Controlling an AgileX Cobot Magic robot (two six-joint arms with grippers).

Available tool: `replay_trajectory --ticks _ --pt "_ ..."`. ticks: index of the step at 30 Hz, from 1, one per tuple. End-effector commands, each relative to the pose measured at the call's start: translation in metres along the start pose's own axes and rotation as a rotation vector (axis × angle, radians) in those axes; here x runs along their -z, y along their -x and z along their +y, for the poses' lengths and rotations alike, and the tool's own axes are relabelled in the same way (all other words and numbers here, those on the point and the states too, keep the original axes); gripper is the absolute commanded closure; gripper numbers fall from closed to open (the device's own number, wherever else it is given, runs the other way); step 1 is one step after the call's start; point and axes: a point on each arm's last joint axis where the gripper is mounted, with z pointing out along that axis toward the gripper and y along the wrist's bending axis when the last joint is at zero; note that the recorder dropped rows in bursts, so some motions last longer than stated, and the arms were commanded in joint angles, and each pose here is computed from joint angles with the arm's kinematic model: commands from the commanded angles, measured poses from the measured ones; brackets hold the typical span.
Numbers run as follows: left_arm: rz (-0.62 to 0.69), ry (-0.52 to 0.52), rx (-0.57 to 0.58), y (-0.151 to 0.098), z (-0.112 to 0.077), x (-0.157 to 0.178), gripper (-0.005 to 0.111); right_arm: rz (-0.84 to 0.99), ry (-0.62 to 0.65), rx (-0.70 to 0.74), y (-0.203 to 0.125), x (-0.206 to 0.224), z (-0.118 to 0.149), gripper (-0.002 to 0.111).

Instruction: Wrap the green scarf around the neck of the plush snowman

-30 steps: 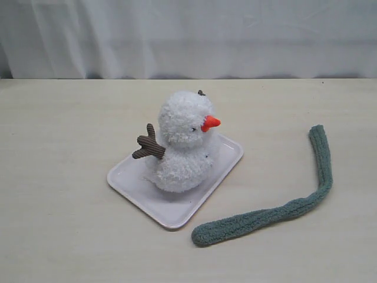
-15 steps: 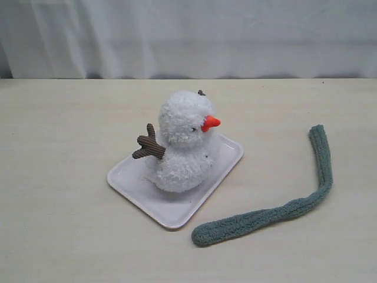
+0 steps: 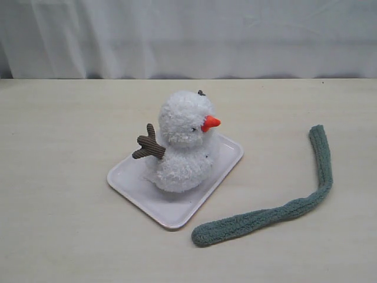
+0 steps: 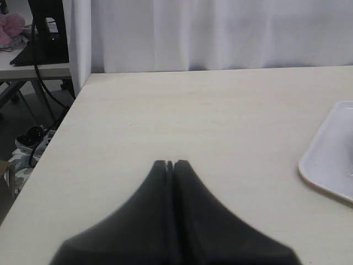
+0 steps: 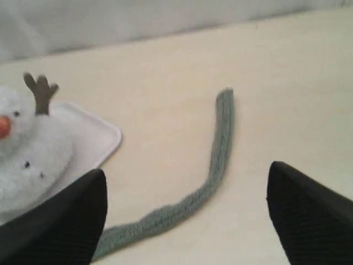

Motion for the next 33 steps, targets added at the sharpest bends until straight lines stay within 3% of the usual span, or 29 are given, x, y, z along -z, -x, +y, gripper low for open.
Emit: replay_trajectory --ticks 1,7,16,33 --pt "-0.012 -0.002 0.001 0.001 0.000 0.000 0.107 0.216 -0.045 -0.029 -0.002 -0.047 0.003 0.038" --pt "-0.012 -0.002 0.001 0.001 0.000 0.000 0.107 0.462 -0.077 -0.111 -0.024 -0.113 0.008 0.038" --pt "-0.012 -0.002 0.001 0.001 0.000 0.000 0.107 0.505 -0.108 -0.284 -0.052 -0.181 0.010 0.038" --pt "-0.015 -0.002 0.001 0.001 0.000 0.000 0.107 0.541 -0.161 -0.393 -0.086 -0.224 0.005 0.040"
